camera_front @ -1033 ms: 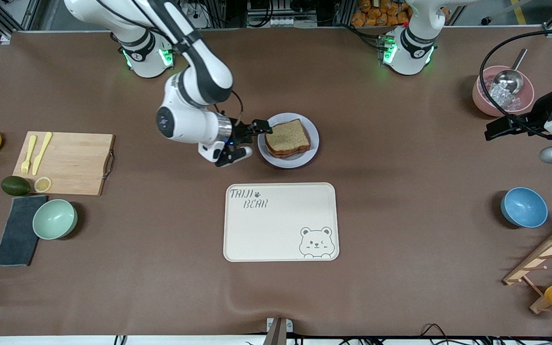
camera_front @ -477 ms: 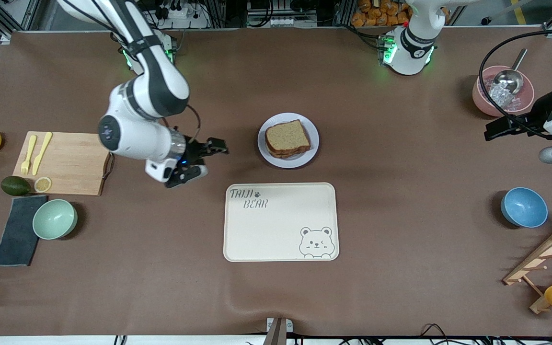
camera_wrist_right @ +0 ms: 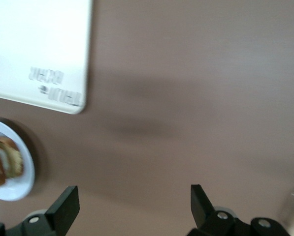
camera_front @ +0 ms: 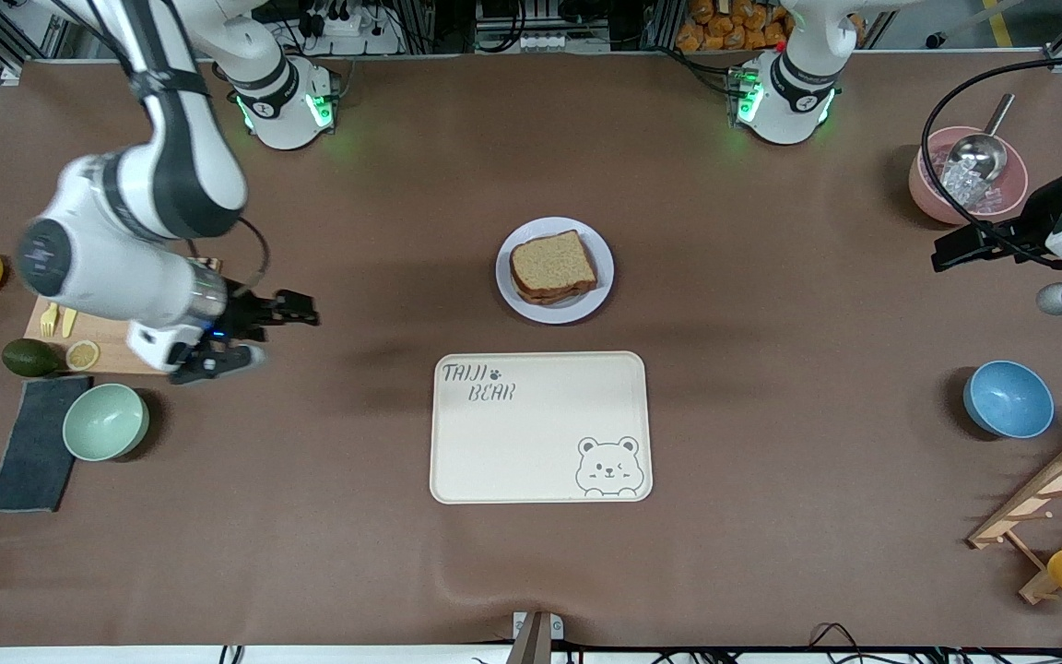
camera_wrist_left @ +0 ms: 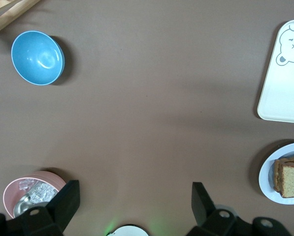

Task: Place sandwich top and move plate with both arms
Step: 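Withdraw the right gripper while the left gripper reaches toward the plate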

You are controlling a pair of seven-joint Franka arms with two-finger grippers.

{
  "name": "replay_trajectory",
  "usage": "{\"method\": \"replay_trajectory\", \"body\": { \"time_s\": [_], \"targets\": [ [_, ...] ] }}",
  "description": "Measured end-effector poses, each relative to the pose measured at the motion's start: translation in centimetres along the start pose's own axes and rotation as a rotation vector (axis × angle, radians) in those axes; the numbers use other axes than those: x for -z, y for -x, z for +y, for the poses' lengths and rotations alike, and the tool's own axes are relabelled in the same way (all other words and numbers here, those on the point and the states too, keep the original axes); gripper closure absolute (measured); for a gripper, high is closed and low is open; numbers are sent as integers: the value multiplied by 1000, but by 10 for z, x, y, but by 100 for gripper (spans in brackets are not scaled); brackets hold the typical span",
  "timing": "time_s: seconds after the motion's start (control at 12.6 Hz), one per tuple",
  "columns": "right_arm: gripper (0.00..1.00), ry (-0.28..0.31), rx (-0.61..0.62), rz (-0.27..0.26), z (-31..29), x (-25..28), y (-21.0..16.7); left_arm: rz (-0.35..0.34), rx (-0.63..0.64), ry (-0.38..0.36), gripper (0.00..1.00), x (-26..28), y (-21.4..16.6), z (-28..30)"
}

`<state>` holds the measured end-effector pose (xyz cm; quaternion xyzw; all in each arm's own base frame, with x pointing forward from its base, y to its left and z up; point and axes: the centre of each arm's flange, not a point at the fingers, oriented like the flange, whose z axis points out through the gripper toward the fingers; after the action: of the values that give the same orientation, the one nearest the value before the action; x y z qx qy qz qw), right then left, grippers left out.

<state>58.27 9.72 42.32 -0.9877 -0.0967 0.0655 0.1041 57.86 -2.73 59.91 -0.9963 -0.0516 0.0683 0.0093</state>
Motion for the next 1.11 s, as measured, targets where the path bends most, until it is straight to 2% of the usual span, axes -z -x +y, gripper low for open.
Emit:
{"method": "replay_trajectory", "body": {
  "time_s": [0.24,0.48,0.72,1.11],
  "targets": [
    [0,45,-29,-22,44,76,27,-7,-4,-1,0,-3,0,2],
    [0,106,-77,21,70,136,57,-20,-8,-4,0,-16,-3,5],
    [0,120,-188,46,78,185,87,-24,-18,-5,0,-25,-5,11],
    [0,190,-286,34,83,229,109,-27,-22,-5,0,-28,-5,13]
  ]
}}
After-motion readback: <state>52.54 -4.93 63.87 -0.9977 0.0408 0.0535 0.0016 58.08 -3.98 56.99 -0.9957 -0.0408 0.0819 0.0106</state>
